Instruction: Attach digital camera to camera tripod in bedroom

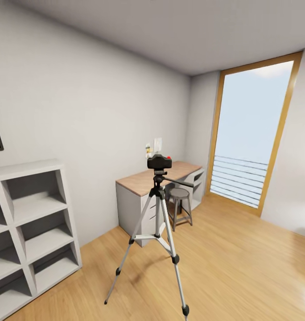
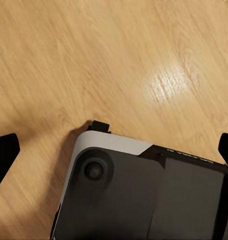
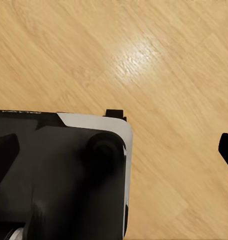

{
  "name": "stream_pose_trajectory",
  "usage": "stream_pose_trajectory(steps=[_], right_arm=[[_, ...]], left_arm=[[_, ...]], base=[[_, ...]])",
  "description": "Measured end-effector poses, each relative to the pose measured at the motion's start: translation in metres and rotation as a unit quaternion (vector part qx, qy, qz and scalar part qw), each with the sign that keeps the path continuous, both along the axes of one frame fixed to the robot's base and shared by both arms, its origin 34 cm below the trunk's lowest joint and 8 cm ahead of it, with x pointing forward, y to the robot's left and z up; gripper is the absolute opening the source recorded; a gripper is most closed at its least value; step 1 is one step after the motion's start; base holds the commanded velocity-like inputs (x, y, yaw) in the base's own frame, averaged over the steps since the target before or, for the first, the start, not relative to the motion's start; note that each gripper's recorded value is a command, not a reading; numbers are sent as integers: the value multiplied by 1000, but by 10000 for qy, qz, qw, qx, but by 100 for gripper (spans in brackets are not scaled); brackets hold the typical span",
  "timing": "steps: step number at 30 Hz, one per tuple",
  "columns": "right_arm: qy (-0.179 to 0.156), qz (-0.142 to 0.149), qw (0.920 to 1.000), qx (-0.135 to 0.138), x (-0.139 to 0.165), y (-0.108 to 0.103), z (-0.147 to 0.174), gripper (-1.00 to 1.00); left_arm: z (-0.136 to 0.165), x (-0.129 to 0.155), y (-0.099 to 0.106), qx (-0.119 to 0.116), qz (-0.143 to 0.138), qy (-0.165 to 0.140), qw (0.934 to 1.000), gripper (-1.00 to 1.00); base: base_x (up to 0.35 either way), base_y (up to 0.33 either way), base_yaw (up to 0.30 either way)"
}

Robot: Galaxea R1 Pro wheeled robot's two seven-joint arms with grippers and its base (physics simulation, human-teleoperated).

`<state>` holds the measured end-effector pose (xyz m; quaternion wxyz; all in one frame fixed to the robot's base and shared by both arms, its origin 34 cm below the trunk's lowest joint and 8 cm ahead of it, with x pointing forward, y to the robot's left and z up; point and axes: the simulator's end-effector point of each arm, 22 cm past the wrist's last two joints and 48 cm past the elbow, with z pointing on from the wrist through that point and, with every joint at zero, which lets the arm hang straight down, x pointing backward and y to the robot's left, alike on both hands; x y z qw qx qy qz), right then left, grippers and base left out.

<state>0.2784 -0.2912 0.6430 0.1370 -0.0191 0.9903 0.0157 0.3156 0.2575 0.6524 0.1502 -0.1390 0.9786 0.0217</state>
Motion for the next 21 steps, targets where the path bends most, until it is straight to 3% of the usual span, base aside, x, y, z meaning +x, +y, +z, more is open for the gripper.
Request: stream_pose_trajectory(steps=[21], right_arm=[[-32,110,9999,-64,3,-6,2,100]], left_arm=[[4,10,0,18,-78,-126,9999,100]], base=[[0,0,0]])
